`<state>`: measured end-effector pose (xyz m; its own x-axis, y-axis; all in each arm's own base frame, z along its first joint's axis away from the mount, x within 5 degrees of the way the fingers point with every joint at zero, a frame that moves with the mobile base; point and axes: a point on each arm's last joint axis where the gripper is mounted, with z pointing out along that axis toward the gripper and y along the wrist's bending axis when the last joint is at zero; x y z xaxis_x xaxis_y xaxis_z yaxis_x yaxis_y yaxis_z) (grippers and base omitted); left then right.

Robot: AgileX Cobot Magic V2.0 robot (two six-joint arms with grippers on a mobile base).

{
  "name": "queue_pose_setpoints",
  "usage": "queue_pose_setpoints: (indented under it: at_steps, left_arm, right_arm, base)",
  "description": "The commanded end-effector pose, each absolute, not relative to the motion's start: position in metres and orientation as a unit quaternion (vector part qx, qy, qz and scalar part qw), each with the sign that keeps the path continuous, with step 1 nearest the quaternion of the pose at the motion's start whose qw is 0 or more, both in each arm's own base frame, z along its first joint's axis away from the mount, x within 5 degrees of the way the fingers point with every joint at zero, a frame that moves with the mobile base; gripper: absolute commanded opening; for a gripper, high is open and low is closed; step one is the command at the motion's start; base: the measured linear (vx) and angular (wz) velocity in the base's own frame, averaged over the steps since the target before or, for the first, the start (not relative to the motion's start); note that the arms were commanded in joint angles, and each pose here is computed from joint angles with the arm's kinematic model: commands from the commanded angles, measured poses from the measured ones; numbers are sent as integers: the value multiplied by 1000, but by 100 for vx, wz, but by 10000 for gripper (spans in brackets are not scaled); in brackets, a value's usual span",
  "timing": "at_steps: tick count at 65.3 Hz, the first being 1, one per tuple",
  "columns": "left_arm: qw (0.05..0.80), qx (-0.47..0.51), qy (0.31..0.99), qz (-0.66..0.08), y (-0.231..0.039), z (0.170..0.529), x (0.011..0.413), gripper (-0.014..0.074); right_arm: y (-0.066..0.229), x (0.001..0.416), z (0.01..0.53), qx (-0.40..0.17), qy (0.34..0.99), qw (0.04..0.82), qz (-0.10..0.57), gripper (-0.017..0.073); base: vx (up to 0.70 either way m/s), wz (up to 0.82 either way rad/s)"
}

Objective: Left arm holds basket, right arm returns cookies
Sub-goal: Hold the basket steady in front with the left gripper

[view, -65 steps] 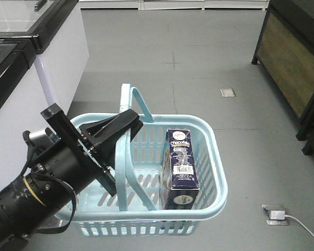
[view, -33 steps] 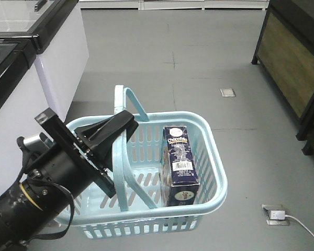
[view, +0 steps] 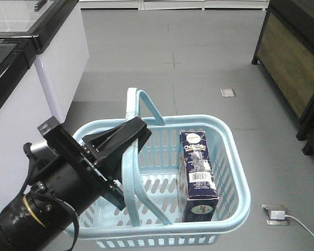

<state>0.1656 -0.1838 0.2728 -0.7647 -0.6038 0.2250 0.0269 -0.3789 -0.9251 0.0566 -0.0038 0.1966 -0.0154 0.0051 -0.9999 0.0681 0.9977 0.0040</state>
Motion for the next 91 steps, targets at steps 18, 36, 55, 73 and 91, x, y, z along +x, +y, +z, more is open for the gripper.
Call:
queue_pose_setpoints:
  at_steps: [18,36,55,73,91]
  left_arm:
    - [213,-247,431,-841,-182,302,154,-4]
    - [206,-254,437,-838,-184,301,154,-4]
    - [194,-238,446,-841,-186,301,151,-4]
    - [194,-236,446,-841,-187,301,151,-4]
    - [194,-234,445,-842,-187,301,151,-3]
  right_arm:
    - [-4,56,197,21,689,724,-27,-6]
    - [-4,56,197,21,689,724,-27,-6]
    - [-4,56,197,21,689,724,-27,-6]
    - [-4,56,198,21,688,724,-27,-6]
    - [-4,56,198,21,688,724,-27,-6]
  base:
    - [0,0]
    - [0,0]
    - [0,0]
    - [0,0]
    - [0,0]
